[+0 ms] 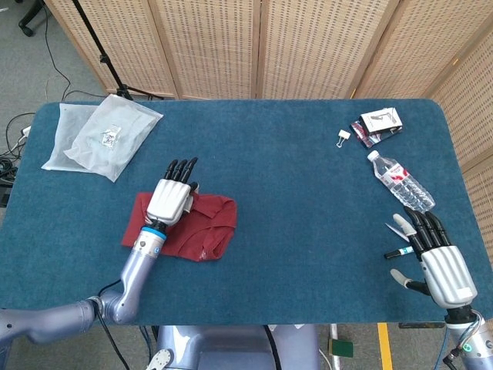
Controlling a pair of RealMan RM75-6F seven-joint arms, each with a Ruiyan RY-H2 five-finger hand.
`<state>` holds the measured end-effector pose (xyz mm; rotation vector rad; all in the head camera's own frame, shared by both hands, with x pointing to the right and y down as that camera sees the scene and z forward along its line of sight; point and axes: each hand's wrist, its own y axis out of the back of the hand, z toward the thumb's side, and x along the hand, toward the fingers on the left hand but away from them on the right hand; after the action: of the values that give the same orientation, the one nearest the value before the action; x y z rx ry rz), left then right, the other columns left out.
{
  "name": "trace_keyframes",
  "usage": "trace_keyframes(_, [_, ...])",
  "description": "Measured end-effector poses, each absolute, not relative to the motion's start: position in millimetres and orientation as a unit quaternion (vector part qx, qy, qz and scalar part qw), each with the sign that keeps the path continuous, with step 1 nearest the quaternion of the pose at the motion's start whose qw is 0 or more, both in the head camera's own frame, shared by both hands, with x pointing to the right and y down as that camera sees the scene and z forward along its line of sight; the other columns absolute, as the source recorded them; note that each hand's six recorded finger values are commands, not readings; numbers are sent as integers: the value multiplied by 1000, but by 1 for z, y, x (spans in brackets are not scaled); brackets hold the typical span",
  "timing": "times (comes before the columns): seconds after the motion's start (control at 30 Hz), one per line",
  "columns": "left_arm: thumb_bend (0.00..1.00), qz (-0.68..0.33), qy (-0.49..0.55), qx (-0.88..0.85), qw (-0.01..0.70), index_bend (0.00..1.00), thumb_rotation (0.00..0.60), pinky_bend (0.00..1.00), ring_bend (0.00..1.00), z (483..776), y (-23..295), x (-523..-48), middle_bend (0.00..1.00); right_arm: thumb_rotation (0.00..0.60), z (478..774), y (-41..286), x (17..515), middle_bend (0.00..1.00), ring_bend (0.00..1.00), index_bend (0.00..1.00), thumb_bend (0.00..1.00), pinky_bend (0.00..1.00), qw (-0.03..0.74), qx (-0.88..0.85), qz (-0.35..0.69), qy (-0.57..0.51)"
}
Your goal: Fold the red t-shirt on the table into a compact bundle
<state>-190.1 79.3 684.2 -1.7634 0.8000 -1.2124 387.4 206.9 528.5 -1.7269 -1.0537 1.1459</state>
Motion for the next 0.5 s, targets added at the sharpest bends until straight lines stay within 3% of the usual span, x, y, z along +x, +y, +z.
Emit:
trace_keyframes(0.3, [560,-485,306,-704,419,815,600,0,0,697,86,-170,0,600,528,206,388,0,0,0,0,0,393,-684,451,-418])
trace_keyframes(0.37, [535,-489,304,-704,417,624,600,0,0,701,87,-168,0,600,528,206,388,0,0,0,0,0,393,-684,450,-418])
trace_keyframes(0.4, [508,-489,303,-704,417,418,600,0,0,703,87,-167,0,600,528,206,388,0,0,0,0,0,393,-685,450,-417])
trace_keyframes(0.47, [447,-488,303,-706,414,117,600,0,0,705,89,-165,0,600,528,206,388,0,0,0,0,0,393,-685,450,-417])
trace_keyframes(0.5, [398,-485,305,-708,412,35,600,0,0,705,89,-164,0,600,528,206,388,0,0,0,0,0,393,-685,450,-418])
